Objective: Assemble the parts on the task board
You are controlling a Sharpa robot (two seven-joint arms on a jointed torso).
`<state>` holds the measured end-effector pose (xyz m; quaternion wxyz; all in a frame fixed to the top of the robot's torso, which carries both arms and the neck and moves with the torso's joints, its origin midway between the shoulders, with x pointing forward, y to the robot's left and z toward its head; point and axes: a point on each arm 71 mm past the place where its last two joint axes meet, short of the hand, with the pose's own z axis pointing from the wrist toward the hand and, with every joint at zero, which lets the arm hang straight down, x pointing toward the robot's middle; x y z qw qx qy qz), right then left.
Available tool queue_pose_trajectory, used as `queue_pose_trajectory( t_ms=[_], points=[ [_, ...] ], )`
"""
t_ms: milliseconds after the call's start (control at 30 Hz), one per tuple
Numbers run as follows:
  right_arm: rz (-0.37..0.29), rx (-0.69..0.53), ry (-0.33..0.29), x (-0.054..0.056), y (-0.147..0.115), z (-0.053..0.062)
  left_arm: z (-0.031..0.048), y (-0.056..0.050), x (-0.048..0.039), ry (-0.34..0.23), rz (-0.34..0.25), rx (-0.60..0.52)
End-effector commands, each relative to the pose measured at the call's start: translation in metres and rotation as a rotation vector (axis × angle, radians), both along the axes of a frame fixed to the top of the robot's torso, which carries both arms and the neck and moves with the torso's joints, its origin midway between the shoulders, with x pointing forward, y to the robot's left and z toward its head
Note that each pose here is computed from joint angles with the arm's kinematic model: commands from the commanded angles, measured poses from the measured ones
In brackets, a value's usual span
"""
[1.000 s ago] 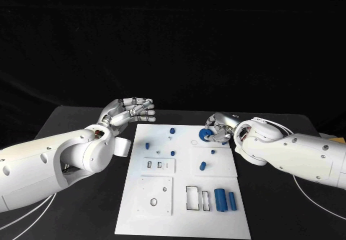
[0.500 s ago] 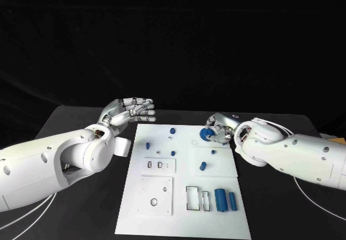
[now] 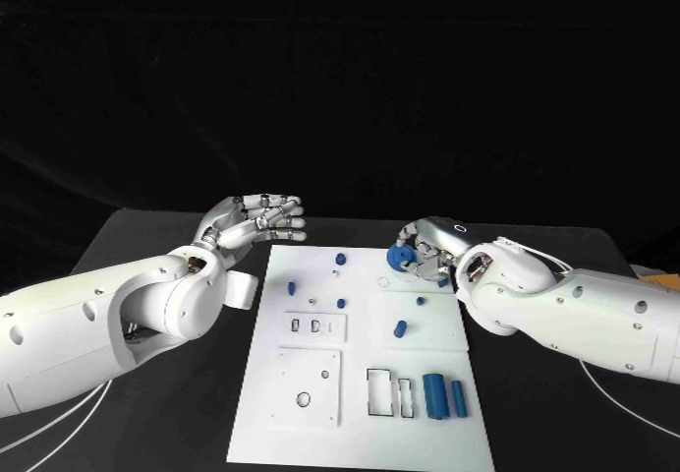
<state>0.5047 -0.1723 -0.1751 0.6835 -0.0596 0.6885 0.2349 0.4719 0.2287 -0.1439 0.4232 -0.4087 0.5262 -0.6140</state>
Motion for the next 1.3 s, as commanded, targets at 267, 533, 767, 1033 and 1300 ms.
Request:
queue_pose_trajectory(
  t_ms=[267, 533, 767, 1033, 1300],
  points=[
    [0.137, 0.027, -0.118, -0.022, 0.047, 0.019, 0.0007, -0.003, 0.0009, -0.004, -0.019, -0.011],
    [0.181, 0.027, -0.106, -0.025, 0.076, 0.016, 0.0001, -0.002, 0.0029, -0.005, -0.014, -0.009],
    [0.197, 0.012, -0.081, -0.024, 0.093, 0.006, -0.0001, -0.004, 0.0037, -0.006, -0.015, -0.011],
    [0.207, -0.003, -0.054, -0.022, 0.107, -0.005, 0.0001, -0.005, 0.0036, -0.008, -0.016, -0.012],
    [0.203, -0.021, -0.036, -0.019, 0.113, -0.013, 0.0003, -0.005, 0.0035, -0.009, -0.015, -0.012]
  ],
)
